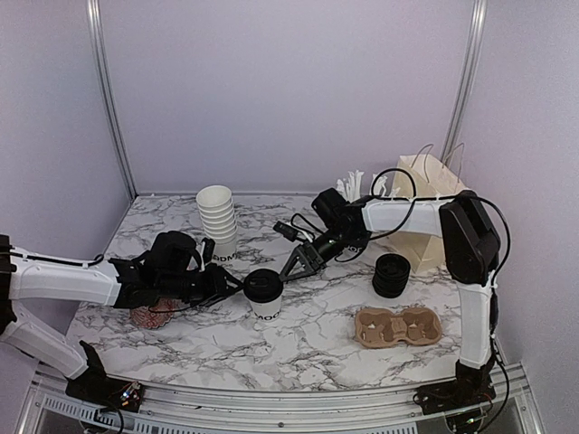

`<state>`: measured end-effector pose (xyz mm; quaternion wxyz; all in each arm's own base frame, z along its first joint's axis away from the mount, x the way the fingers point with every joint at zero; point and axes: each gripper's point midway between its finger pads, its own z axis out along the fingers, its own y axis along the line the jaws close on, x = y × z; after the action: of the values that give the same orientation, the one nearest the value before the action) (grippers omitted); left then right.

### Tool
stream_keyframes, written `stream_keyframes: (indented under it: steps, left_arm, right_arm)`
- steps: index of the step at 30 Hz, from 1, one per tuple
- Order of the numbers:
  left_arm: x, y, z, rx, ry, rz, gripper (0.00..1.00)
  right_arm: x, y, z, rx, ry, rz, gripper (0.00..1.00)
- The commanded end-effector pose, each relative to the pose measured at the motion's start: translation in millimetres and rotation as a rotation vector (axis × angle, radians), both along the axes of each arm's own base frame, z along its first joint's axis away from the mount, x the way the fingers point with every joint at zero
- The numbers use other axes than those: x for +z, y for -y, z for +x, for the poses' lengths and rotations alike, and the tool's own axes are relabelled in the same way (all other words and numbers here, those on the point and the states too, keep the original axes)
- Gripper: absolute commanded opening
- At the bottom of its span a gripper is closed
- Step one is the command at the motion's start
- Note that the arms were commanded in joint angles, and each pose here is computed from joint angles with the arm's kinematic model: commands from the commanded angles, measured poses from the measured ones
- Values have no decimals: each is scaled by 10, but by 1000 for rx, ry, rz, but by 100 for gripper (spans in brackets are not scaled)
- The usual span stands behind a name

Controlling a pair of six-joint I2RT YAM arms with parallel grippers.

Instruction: Pack the takeout coffee

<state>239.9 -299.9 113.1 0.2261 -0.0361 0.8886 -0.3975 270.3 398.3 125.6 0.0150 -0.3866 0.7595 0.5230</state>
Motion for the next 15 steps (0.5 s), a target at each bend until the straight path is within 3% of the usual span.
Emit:
stream_keyframes:
  steps: [1, 10, 15]
  left_arm:
    - [141, 153, 40, -34, 26, -54, 31]
    - [1, 174, 32, -43, 1, -40, 31]
    - [-426, 76, -89, -29, -107, 21, 26]
  right_arm:
    - [45, -34, -36, 19, 6, 14, 32]
    - [-74, -16, -38, 17, -3, -11, 32]
    - [-420, 105, 46, -43, 40, -160, 30]
